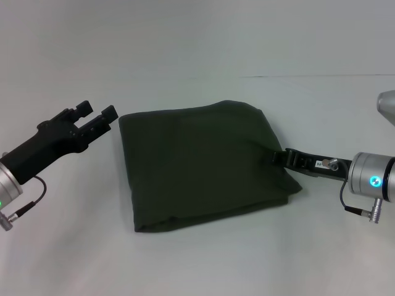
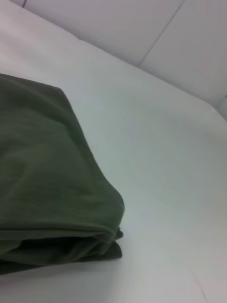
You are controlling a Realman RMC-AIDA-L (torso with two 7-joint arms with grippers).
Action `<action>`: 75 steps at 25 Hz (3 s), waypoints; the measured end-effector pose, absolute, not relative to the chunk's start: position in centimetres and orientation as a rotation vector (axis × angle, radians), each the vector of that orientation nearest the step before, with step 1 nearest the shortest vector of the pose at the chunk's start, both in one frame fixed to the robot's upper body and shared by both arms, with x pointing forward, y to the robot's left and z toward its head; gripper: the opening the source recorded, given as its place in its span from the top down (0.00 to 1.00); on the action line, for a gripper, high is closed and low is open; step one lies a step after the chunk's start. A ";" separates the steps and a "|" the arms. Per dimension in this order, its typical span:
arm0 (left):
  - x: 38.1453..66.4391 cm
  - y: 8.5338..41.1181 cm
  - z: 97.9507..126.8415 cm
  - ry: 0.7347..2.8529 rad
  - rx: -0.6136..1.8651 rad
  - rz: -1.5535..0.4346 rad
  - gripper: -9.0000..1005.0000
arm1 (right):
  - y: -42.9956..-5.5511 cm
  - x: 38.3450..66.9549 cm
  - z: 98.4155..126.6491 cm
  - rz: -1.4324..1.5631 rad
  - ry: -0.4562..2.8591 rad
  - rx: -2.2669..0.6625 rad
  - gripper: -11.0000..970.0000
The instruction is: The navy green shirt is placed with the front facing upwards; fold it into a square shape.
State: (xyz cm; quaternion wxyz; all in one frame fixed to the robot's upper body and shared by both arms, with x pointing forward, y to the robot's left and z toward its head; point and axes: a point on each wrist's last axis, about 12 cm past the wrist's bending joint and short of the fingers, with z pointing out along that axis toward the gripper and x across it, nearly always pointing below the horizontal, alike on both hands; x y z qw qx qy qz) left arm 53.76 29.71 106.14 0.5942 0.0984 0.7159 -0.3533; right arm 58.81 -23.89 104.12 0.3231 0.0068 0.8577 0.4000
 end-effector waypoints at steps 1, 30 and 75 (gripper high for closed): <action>53.8 29.7 106.1 1.664 0.229 -0.821 0.25 | -24.0 58.8 104.1 1.048 2.246 0.024 0.93; 55.1 29.3 106.7 1.669 0.223 -0.822 0.25 | -24.6 58.8 104.1 1.032 2.216 0.047 0.93; 56.2 28.6 107.2 1.677 0.222 -0.827 0.25 | -24.8 56.0 102.8 1.145 2.111 0.074 0.93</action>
